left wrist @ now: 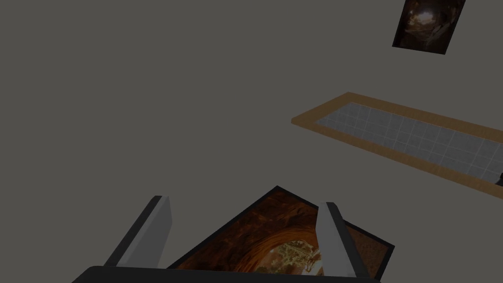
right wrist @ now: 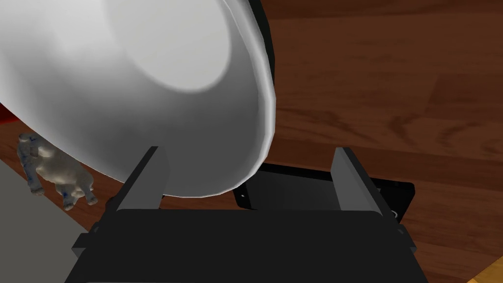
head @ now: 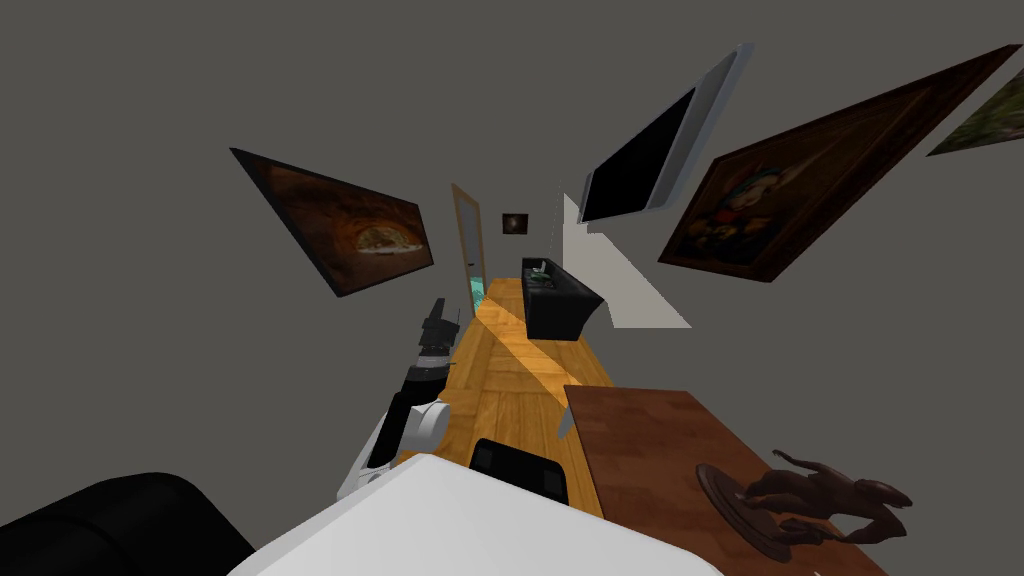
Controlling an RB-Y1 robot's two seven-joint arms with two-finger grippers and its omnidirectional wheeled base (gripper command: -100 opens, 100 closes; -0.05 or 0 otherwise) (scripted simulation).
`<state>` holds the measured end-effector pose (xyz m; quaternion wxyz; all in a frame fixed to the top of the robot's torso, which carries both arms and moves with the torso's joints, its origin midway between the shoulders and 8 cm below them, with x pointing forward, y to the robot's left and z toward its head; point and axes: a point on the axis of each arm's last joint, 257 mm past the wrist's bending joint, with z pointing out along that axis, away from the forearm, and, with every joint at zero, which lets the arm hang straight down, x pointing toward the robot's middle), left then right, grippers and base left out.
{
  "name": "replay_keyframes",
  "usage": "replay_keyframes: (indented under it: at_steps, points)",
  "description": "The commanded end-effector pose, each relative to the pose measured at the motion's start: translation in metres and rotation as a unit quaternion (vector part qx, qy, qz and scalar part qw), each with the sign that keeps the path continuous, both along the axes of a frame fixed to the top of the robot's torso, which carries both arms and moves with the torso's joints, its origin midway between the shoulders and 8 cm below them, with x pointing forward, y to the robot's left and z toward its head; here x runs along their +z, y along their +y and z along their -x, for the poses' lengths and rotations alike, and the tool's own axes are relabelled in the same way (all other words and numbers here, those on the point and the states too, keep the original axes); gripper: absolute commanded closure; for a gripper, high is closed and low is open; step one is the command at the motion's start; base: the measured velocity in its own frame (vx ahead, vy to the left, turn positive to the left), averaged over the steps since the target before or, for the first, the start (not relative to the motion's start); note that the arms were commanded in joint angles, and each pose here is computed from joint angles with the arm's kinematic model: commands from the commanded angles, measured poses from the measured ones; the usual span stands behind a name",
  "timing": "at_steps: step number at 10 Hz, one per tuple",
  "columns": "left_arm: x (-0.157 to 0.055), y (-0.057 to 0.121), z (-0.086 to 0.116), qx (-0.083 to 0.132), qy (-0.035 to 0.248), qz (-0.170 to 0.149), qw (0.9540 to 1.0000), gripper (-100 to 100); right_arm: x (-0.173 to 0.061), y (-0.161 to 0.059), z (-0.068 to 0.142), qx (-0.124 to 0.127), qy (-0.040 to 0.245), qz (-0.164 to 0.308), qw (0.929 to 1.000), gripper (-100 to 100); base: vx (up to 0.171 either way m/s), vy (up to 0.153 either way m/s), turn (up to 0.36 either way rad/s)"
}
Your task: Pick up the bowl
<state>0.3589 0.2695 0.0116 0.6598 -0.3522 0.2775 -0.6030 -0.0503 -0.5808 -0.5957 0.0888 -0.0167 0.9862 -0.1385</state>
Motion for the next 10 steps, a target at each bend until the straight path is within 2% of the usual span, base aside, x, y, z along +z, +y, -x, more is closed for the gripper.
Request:
replay_keyframes:
  at_steps: [1,3,4,5,6,7,9,10]
  points:
    - [0.0,0.0,0.0,0.0,0.0,0.0,1.0,0,0.001,-0.003,0.002,0.001,0.0,0.004,1.0,-100,0.004,-0.011,-0.018]
    - [0.0,0.0,0.0,0.0,0.0,0.0,1.0,0,0.005,-0.012,-0.002,-0.012,-0.01,0.011,0.9998,-100,0.0,0.0,0.0]
    - [0.0,0.0,0.0,0.0,0.0,0.0,1.0,0,-0.003,0.006,0.015,-0.015,0.0,-0.002,0.9999,-100,0.005,-0.015,0.098]
    - [0.0,0.0,0.0,0.0,0.0,0.0,1.0,0,0.003,-0.007,0.011,-0.026,-0.009,0.01,0.9996,-100,0.006,-0.019,0.054]
    - [0.0,0.0,0.0,0.0,0.0,0.0,1.0,0,0.003,-0.007,0.012,-0.022,-0.006,0.011,0.9997,-100,0.003,-0.009,-0.003]
    - [0.0,0.0,0.0,0.0,0.0,0.0,1.0,0,-0.004,0.009,0.028,-0.034,-0.002,-0.001,0.9994,-100,0.009,-0.017,0.094]
    - [0.0,0.0,0.0,0.0,0.0,0.0,1.0,0,0.001,-0.001,0.028,-0.032,-0.001,0.01,0.9994,-100,0.005,-0.013,0.025]
    - [0.0,0.0,0.0,0.0,0.0,0.0,1.0,0,-0.006,0.015,0.044,-0.048,0.002,-0.002,0.9988,-100,0.004,-0.015,0.101]
